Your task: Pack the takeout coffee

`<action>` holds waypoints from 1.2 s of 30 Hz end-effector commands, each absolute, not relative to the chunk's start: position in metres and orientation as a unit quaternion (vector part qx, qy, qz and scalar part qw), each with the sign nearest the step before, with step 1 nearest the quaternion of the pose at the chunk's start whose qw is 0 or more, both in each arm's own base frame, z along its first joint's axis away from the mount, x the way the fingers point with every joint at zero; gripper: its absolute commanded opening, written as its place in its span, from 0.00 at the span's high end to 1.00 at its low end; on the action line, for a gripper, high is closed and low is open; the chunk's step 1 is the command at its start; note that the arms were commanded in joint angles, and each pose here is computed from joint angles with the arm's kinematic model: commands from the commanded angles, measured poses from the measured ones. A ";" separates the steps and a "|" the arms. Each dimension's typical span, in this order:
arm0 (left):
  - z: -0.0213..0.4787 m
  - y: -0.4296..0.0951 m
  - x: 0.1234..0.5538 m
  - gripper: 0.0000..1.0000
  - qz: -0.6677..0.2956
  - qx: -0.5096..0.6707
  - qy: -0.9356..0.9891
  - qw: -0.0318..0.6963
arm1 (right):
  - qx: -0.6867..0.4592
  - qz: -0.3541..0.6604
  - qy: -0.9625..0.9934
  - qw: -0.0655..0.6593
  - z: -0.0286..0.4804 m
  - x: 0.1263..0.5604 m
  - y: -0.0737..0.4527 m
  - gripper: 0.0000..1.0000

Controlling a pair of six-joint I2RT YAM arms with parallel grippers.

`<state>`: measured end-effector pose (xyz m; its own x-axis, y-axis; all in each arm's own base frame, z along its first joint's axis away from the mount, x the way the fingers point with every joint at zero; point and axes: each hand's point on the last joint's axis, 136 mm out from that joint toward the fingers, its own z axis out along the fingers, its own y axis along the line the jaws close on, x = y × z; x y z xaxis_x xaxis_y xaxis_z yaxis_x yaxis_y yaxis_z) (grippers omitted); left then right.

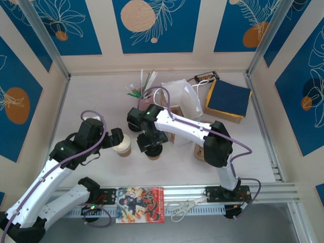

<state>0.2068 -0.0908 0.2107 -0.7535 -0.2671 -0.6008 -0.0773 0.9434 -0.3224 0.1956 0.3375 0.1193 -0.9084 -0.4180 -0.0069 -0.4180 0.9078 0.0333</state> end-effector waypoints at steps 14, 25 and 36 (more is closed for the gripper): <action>0.209 -0.093 0.210 0.00 -0.145 -0.093 0.926 0.337 | 0.222 0.004 -0.975 0.025 0.104 0.188 0.333 0.22; 0.208 -0.093 0.210 0.00 -0.144 -0.093 0.926 0.335 | 0.221 0.006 -0.975 0.026 0.102 0.188 0.332 0.22; 0.208 -0.093 0.211 0.00 -0.144 -0.093 0.926 0.337 | 0.222 0.005 -0.975 0.028 0.101 0.188 0.332 0.22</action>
